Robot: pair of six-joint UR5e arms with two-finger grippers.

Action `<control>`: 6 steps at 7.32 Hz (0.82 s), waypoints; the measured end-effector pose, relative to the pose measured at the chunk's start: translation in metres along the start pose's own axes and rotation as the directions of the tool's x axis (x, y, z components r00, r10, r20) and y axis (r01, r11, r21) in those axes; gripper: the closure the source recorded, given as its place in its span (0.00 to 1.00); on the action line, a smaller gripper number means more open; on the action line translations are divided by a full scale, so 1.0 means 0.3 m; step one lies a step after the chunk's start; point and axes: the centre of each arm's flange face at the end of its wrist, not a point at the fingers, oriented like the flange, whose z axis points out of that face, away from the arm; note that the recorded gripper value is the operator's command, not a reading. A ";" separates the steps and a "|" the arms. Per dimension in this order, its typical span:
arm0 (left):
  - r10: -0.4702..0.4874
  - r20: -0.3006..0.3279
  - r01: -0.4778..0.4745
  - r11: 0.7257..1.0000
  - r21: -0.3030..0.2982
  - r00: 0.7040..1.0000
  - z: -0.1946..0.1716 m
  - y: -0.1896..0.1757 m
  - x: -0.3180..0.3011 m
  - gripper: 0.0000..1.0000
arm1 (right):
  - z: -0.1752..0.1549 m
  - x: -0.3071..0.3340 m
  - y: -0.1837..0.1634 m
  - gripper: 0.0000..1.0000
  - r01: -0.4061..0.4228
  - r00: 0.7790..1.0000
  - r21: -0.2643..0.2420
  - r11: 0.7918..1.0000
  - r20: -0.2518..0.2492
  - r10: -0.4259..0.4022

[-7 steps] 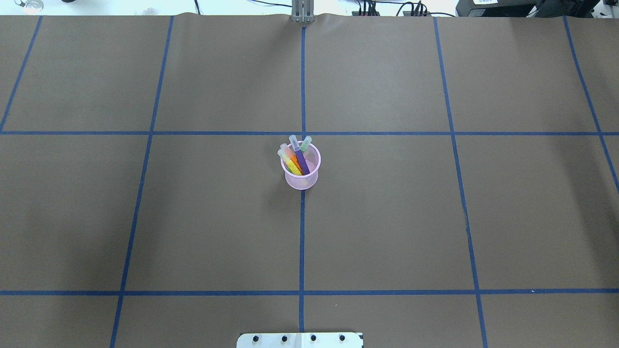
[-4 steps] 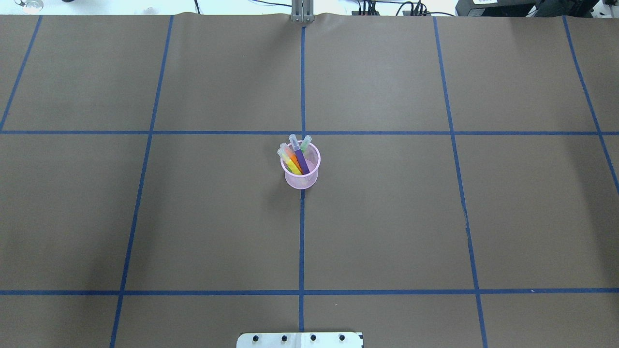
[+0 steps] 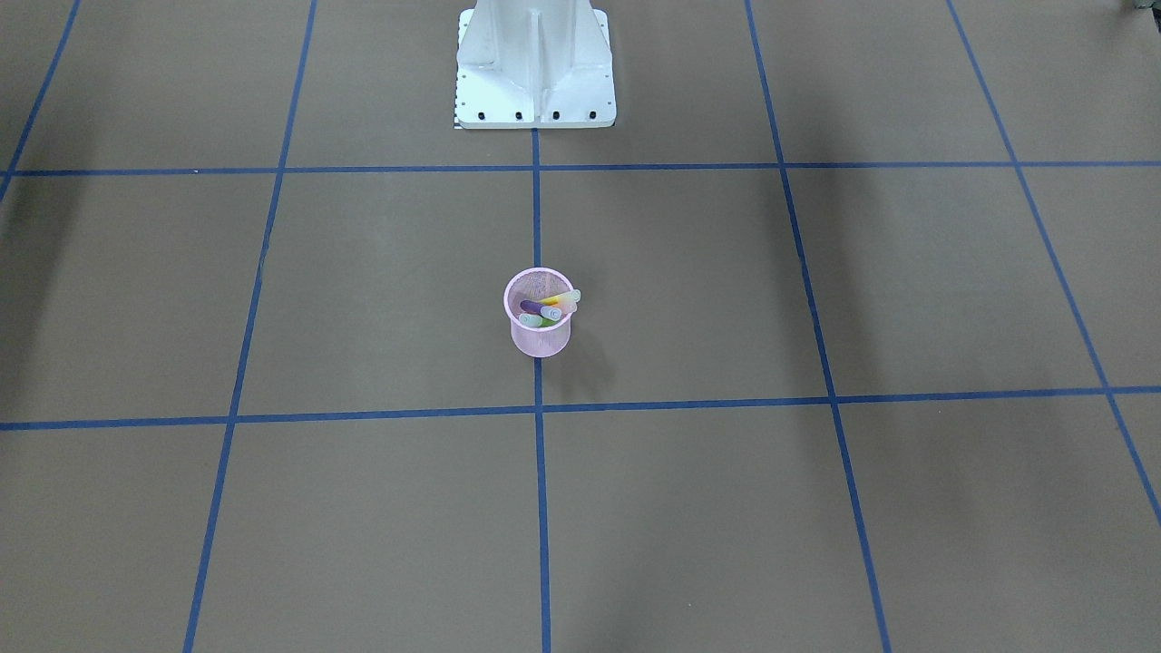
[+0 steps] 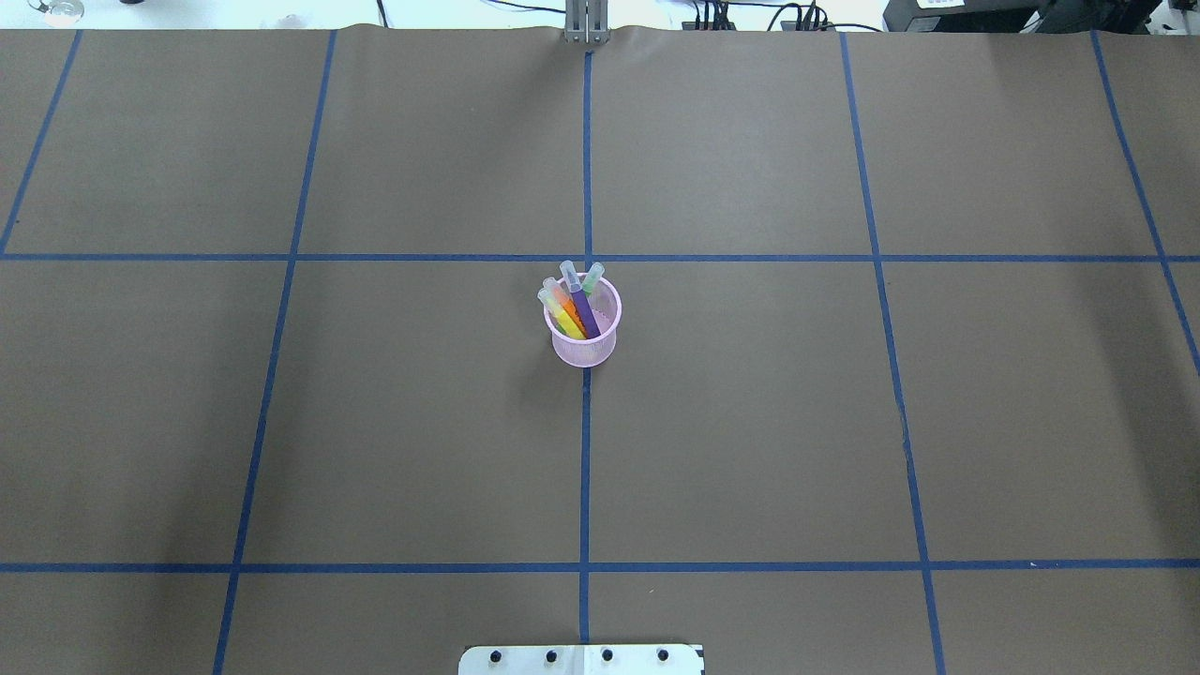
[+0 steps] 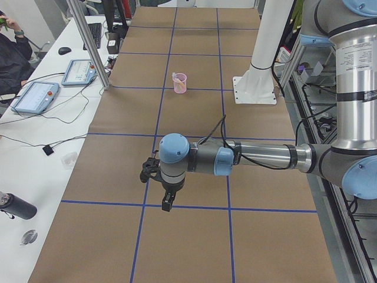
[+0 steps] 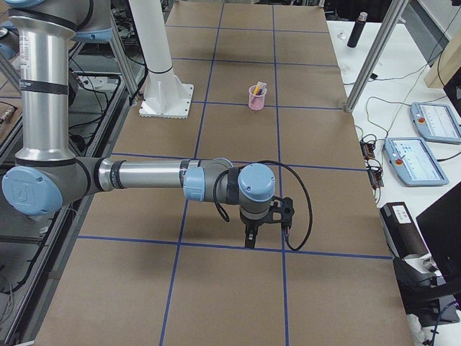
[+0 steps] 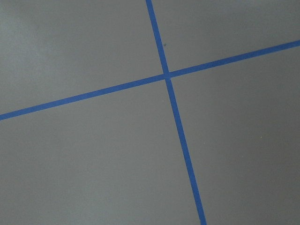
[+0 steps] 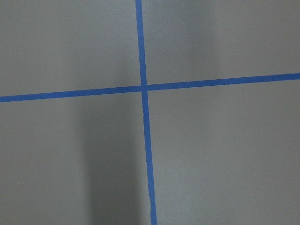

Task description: Collect pens into pen holder

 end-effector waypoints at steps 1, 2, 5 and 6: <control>-0.001 0.001 0.001 1.000 0.000 1.000 -0.001 0.000 0.000 0.00 | -0.010 -0.021 0.005 0.00 -0.011 1.000 0.001 1.000 0.025 0.011; -0.001 0.001 0.001 1.000 0.001 1.000 -0.002 -0.002 0.001 0.00 | -0.021 -0.037 0.008 0.00 -0.015 0.999 0.005 1.000 0.035 0.014; 0.003 -0.001 -0.003 1.000 0.008 1.000 -0.012 -0.012 0.010 0.00 | -0.005 -0.053 0.011 0.00 -0.006 0.999 -0.003 1.000 0.033 0.006; 0.004 -0.001 -0.004 1.000 0.010 1.000 -0.015 -0.014 0.012 0.00 | 0.012 -0.062 0.010 0.00 0.001 1.000 -0.013 1.000 0.029 -0.001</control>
